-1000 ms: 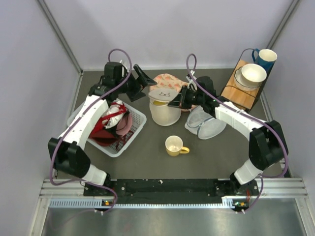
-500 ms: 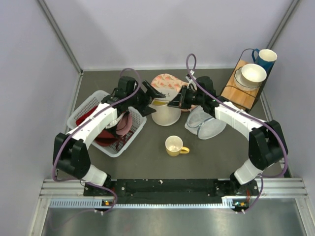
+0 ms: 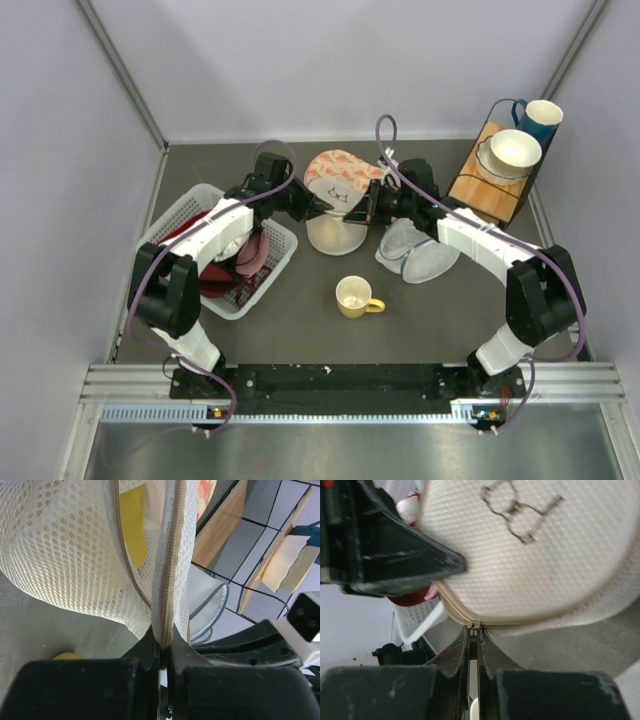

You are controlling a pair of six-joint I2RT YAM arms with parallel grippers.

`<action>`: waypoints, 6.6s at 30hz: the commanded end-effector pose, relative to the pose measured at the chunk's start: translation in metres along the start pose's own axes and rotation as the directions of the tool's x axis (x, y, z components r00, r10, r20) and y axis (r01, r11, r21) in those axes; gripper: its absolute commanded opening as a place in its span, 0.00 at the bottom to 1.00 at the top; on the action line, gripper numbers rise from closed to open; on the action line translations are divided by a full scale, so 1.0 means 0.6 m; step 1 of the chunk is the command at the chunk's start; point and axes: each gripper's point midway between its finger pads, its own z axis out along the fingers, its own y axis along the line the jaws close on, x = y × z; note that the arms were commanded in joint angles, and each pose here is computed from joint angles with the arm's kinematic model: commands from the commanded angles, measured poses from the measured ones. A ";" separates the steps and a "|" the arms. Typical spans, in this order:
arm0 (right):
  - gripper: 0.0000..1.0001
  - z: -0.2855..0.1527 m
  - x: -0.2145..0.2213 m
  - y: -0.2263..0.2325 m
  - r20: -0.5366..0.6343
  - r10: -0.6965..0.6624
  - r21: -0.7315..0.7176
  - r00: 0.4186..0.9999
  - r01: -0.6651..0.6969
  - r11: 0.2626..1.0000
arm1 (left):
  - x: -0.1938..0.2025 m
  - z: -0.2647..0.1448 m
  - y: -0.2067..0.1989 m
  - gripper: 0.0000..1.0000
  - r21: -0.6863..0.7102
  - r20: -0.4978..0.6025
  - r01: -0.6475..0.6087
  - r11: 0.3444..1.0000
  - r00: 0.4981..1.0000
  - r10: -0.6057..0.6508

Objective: Unzip the laundry bag and remove the bra

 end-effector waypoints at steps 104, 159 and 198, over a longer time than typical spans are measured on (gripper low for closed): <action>0.80 -0.011 -0.164 0.047 0.231 0.004 0.325 0.973 -0.081 0.942 | 0.012 -0.082 -0.094 0.00 0.281 0.041 -0.674 0.683 0.720 0.693; 0.00 -0.113 -0.162 0.160 0.360 -0.248 0.093 0.899 0.230 0.969 | -0.117 -0.361 -0.052 0.88 -0.262 0.357 -0.654 0.709 0.617 0.701; 0.00 -0.170 -0.123 0.111 0.400 -0.249 0.122 0.882 0.217 0.968 | -0.004 0.032 0.073 0.50 -0.428 -0.109 -0.661 0.617 0.715 0.691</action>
